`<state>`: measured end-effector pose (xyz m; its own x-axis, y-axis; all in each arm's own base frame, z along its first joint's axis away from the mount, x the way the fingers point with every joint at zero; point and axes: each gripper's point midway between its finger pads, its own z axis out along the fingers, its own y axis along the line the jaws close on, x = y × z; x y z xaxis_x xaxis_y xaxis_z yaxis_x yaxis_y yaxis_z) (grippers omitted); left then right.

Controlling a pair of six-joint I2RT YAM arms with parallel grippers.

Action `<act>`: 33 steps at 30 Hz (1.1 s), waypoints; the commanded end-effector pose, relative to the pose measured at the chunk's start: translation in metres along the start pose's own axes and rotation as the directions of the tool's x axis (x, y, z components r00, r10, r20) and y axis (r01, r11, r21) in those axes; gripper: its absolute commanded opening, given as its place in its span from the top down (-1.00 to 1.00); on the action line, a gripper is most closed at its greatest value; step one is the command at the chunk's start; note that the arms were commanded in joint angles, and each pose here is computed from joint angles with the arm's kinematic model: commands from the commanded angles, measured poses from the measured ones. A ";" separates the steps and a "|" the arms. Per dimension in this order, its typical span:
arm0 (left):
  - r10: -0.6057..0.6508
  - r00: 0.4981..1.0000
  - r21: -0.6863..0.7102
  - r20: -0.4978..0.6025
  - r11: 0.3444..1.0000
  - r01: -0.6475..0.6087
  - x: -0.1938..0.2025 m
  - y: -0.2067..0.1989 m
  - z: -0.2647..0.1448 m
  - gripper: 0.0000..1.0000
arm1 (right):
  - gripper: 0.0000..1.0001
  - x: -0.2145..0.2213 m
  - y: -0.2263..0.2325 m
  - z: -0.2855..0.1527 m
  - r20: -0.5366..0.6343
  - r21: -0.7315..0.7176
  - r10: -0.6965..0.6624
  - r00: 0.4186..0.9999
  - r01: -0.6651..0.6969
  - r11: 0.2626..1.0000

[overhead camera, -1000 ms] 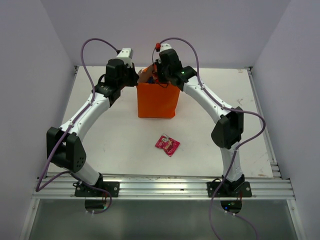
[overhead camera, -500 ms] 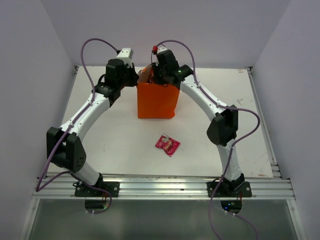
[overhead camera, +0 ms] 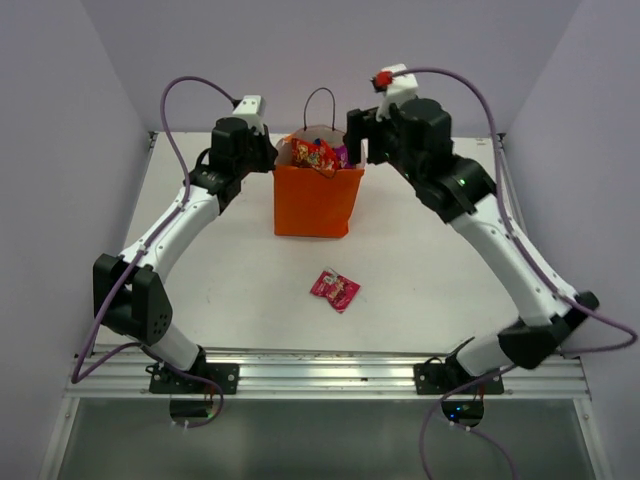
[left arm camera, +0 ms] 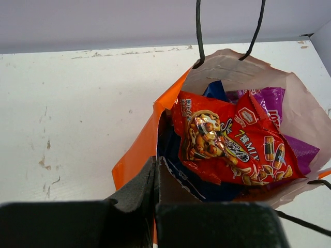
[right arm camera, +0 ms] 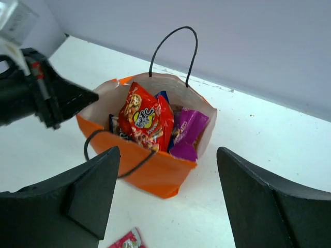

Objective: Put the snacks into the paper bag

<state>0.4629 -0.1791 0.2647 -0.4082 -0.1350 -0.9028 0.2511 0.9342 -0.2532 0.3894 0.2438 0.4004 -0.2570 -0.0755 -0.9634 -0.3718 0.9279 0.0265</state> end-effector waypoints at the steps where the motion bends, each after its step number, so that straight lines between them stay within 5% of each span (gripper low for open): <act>1: 0.000 0.990 0.021 0.138 1.000 -0.003 -0.041 -0.006 -0.010 1.00 | -0.59 0.036 -0.004 -0.036 -0.041 -0.031 -0.030 0.999 0.029 0.999; 6: 0.004 0.992 0.021 0.125 1.000 -0.006 -0.038 -0.006 -0.008 1.00 | -0.54 0.191 0.027 -0.046 -0.327 -0.166 -0.109 0.939 0.057 0.985; 14: 0.004 0.994 0.024 0.105 1.000 -0.006 -0.030 -0.005 -0.010 1.00 | -0.52 0.317 0.102 -0.050 -0.478 -0.314 -0.163 0.863 0.006 0.950; 30: 0.039 0.996 0.001 0.082 0.999 -0.039 -0.021 0.001 -0.019 1.00 | -0.43 0.403 0.117 -0.011 -0.556 -0.282 -0.222 0.801 0.070 0.957; 33: 0.044 0.995 0.000 0.086 0.999 -0.044 -0.022 0.001 -0.021 1.00 | 0.22 0.413 0.103 -0.010 -0.584 -0.225 -0.228 0.779 0.114 0.968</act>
<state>0.4563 -0.1760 0.2630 -0.4021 -0.1191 -0.9078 0.2587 0.9363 -0.2375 0.2337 0.3120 0.0233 -0.6051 -0.4880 -0.6291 -0.6345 0.7728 0.0109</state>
